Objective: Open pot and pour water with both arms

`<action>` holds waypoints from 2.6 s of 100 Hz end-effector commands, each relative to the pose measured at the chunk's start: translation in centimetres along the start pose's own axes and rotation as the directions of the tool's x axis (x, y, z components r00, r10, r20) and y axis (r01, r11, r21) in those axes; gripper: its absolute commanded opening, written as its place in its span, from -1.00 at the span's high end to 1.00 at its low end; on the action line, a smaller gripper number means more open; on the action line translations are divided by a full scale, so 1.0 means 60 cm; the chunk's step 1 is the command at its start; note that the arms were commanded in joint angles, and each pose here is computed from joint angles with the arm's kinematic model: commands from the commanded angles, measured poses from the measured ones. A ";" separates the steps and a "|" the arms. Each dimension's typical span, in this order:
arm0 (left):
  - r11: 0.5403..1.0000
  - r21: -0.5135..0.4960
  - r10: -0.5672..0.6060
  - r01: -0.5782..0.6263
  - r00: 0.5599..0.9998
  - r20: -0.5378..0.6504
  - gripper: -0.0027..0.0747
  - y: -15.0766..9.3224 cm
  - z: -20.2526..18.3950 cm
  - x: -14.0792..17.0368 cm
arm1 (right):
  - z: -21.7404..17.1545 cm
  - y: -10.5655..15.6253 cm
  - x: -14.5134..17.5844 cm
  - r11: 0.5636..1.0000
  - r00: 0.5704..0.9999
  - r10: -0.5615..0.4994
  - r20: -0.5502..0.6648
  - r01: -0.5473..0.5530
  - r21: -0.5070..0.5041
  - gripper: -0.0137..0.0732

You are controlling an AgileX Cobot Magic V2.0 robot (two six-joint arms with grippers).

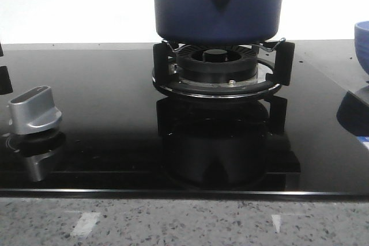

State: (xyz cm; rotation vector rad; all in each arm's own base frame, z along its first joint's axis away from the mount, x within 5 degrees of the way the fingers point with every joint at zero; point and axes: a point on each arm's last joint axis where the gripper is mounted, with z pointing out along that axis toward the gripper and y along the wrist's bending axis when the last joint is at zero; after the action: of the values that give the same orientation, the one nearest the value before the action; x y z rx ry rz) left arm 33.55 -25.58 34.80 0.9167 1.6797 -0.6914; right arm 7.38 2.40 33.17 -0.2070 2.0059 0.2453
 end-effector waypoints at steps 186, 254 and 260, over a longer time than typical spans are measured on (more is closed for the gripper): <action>0.987 -0.150 -0.012 0.061 0.951 0.310 0.39 0.123 -0.343 -0.128 | 0.283 -0.252 -0.130 0.864 0.802 0.396 -0.448 -0.159 0.478 -0.11; 0.987 -0.150 -0.012 0.061 0.951 0.310 0.39 0.123 -0.343 -0.128 | 0.252 -0.241 -0.196 0.864 0.839 0.405 -0.363 -0.223 0.451 0.84; 0.987 -0.150 -0.012 0.061 0.951 0.310 0.39 0.123 -0.343 -0.128 | 0.243 -0.233 -0.220 0.873 0.852 0.389 -0.350 -0.221 0.434 0.84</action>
State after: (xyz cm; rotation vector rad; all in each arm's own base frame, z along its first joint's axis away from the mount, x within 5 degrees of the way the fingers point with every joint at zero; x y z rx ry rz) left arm 32.11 -6.72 44.64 0.6902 1.5685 -0.6389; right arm 29.78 -7.28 33.29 0.3868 2.6241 -0.0127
